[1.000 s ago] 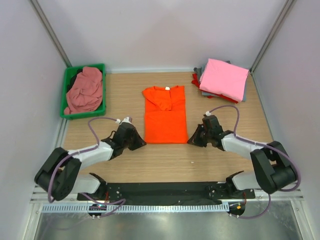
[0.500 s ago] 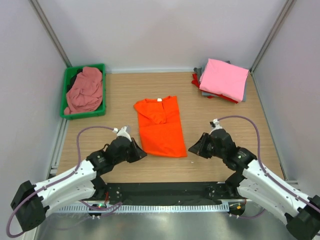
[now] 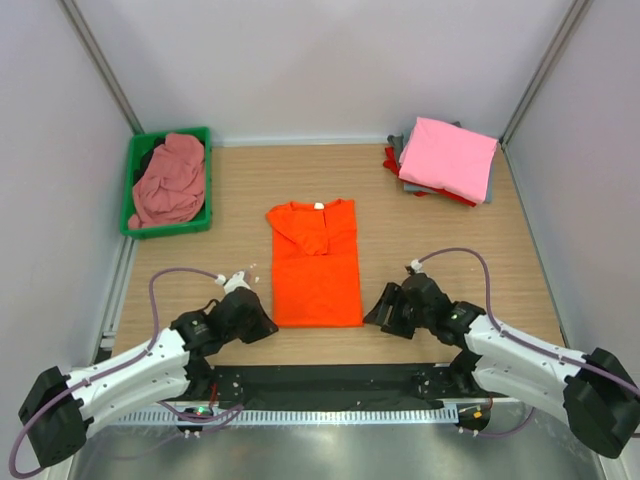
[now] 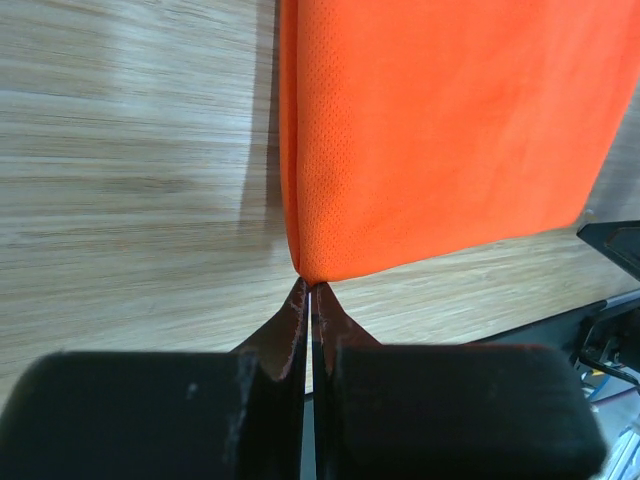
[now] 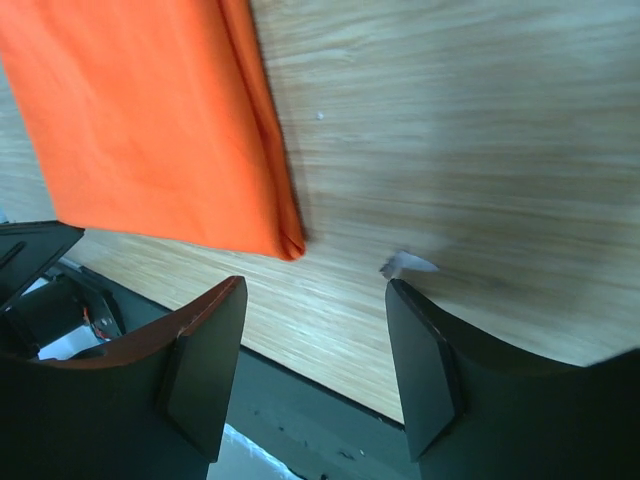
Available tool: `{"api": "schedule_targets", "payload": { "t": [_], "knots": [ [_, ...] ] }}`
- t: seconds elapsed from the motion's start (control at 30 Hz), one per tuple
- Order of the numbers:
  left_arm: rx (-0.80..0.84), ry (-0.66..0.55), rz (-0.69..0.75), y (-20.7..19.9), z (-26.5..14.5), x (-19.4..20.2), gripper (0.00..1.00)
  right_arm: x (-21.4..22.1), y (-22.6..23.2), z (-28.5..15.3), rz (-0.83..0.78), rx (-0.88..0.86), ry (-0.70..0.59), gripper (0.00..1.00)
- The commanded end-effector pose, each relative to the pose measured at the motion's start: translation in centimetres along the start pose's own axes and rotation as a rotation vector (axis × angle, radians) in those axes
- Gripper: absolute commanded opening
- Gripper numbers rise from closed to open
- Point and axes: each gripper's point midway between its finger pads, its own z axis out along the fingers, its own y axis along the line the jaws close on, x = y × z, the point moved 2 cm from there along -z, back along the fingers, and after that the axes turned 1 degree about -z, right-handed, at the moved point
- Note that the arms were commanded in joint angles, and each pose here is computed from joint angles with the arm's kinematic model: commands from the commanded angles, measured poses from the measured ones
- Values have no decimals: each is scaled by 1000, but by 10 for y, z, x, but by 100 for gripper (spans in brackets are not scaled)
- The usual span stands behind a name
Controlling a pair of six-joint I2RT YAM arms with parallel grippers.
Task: Fold and stack the t-shirts
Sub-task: Fold the tshirt
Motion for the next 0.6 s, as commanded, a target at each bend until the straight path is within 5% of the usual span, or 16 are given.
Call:
{"api": "schedule_targets", "payload": {
  "t": [0.0, 0.57],
  "knots": [
    [-15, -27, -14, 2, 1, -3, 0, 4, -6, 12, -2, 16, 9, 64],
    [-30, -24, -9, 9, 4, -1, 0, 15, -2, 28, -21, 42, 7, 41]
  ]
}}
